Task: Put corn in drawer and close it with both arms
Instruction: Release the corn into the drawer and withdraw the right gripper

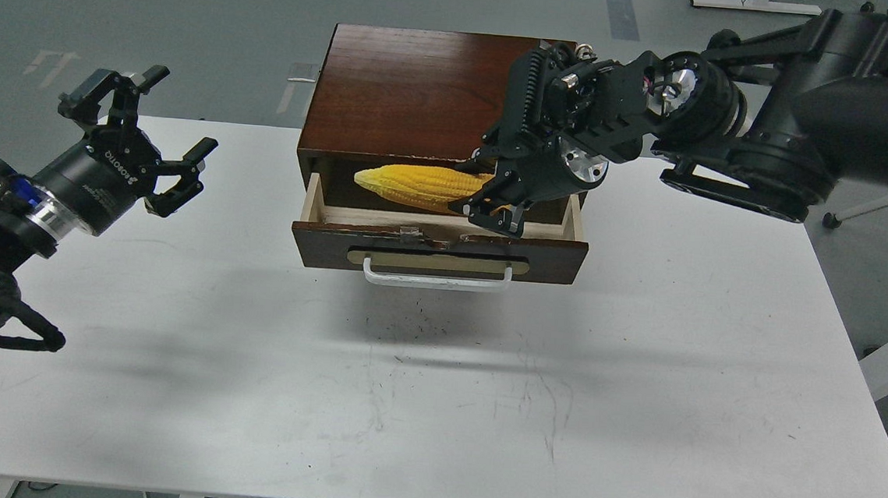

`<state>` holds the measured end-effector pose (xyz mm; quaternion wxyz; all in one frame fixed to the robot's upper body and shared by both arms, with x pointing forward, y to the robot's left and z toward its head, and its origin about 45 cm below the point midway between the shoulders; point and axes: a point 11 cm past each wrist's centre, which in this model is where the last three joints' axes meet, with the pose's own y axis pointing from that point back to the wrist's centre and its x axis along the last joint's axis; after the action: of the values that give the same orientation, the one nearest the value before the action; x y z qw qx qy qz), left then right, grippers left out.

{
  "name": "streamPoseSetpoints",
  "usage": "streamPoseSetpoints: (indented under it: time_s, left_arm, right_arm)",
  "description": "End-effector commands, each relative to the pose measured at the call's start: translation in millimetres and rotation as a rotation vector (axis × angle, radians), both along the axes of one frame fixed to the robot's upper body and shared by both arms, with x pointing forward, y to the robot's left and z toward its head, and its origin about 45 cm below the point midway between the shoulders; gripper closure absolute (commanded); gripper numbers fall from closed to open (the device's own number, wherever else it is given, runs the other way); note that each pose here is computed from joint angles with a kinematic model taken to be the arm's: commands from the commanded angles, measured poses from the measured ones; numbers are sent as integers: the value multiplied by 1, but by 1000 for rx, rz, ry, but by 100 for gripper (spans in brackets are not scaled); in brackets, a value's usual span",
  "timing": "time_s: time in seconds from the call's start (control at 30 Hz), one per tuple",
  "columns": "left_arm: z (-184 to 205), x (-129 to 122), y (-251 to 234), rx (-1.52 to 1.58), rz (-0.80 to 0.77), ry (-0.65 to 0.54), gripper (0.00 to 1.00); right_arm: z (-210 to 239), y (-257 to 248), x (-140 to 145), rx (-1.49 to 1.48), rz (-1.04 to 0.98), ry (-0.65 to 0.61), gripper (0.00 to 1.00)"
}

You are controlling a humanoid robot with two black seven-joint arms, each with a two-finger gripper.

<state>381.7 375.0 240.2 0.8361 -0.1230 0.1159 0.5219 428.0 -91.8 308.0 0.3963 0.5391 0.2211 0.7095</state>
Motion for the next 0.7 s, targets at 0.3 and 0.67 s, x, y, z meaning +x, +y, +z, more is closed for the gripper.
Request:
streamPoseSetpoints:
  time_s: [0.3,0.67]
  left_arm:
    - [0,0,0,1,-1,0,1]
    - [1,0,0,-1,1,-1,1]
  right_arm:
    - [45,0,10,141,-65,-27,4]
    - [131,-99,46,993,-611,211,2]
